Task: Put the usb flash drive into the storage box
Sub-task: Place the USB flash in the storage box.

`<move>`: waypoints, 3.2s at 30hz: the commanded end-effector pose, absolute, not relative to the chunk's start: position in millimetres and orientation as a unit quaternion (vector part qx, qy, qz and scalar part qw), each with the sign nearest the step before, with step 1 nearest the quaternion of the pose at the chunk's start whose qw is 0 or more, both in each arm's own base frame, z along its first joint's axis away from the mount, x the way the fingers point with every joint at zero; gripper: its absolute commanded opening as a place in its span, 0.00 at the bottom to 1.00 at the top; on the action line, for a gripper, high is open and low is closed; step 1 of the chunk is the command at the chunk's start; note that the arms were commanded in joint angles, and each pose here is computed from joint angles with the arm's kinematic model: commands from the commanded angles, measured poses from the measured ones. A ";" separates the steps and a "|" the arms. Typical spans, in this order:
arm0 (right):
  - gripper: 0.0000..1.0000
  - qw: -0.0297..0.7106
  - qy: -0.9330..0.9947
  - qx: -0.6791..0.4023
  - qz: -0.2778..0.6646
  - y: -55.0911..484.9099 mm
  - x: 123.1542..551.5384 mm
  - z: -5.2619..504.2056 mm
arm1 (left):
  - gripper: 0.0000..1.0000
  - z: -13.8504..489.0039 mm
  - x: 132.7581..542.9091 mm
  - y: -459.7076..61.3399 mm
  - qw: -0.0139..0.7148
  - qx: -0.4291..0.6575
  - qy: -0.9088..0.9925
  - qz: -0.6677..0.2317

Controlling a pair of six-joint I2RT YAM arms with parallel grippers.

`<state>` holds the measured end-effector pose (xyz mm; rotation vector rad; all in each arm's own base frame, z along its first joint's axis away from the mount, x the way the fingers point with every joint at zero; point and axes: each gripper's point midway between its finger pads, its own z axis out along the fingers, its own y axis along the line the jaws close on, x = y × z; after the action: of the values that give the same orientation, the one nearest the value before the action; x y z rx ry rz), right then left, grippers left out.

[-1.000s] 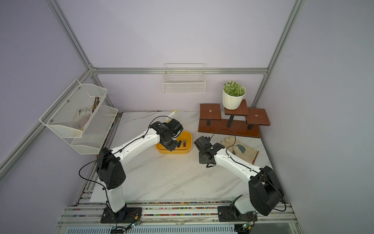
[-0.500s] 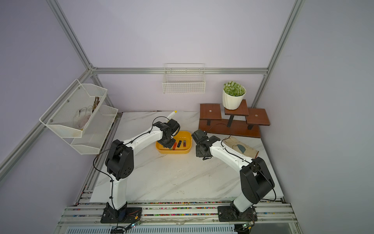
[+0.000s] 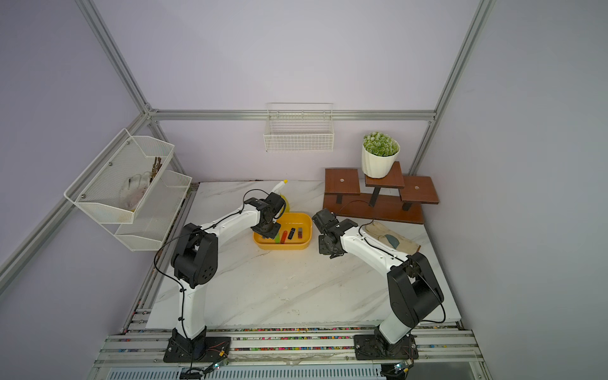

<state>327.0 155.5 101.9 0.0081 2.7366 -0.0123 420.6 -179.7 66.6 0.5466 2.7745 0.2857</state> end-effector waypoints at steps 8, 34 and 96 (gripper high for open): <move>0.00 0.204 0.979 0.003 -0.001 155.6 329.6 100.7 | 0.00 52.3 425.0 -179.7 0.153 0.164 0.970 0.095; 0.00 0.199 0.980 0.001 0.002 157.1 328.9 97.6 | 0.29 49.5 424.3 -167.3 0.145 0.152 0.970 0.118; 0.00 0.302 0.818 -0.484 -0.064 368.4 431.2 102.1 | 0.76 166.6 356.5 -44.4 0.208 -0.042 0.974 0.075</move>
<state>417.5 369.5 116.5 -1.2472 2.2297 -0.0419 356.3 -44.4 151.6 -0.0887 2.7638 0.2488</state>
